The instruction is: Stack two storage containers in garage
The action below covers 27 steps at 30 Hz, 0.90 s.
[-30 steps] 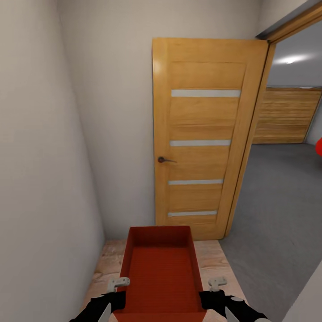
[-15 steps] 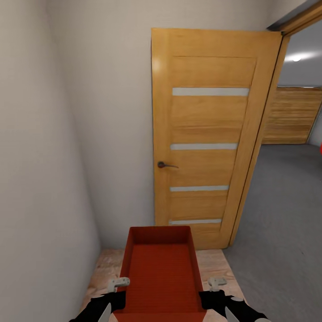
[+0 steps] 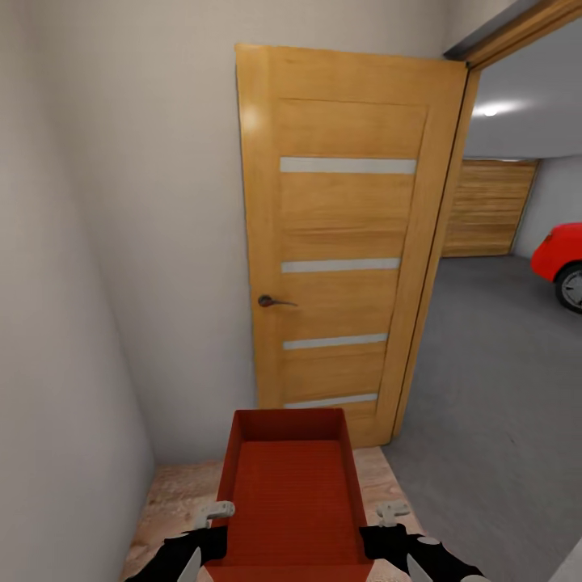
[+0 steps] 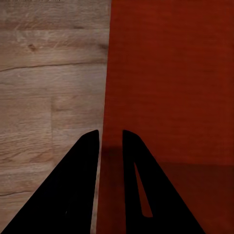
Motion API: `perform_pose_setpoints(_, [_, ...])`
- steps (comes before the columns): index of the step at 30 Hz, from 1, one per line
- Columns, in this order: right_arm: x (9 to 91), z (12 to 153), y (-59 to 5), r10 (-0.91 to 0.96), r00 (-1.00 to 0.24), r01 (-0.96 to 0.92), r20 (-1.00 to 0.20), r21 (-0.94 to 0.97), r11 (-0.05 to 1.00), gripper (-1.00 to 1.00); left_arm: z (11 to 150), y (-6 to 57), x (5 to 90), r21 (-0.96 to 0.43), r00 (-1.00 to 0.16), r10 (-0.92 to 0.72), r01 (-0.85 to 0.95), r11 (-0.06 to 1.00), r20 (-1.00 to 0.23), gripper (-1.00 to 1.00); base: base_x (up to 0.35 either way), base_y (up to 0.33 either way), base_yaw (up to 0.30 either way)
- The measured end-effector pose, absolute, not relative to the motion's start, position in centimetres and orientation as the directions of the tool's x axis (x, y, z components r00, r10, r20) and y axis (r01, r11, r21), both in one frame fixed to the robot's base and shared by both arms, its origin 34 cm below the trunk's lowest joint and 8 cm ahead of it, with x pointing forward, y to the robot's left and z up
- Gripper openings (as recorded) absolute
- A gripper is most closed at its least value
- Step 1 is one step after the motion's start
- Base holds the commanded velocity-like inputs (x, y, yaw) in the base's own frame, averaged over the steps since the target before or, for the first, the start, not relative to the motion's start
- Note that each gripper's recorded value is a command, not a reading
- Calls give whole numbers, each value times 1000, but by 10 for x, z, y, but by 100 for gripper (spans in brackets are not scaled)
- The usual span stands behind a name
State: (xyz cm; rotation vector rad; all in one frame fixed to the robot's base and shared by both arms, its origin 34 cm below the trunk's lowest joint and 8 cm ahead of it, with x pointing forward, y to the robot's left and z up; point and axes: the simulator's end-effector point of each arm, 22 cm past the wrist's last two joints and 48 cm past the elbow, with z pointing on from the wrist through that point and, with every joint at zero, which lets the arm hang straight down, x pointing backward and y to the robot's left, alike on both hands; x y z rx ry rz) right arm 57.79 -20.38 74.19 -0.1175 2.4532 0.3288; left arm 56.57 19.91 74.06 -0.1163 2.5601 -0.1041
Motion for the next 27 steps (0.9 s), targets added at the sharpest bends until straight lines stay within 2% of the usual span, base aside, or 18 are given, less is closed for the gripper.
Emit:
perform_pose_setpoints(14, [578, 742, -204, -2, -784, -166, -621, 206, 964, -100, 741, 199, 566, -99, -834, -106, -62, 993, -541, -100, 5, 4, -265])
perform_pose_setpoints(27, [578, 742, -204, -2, -784, -166, -621, 206, 964, -100, 741, 199, 566, -98, -834, -105, -61, 993, -541, -100, 203, 177, -29])
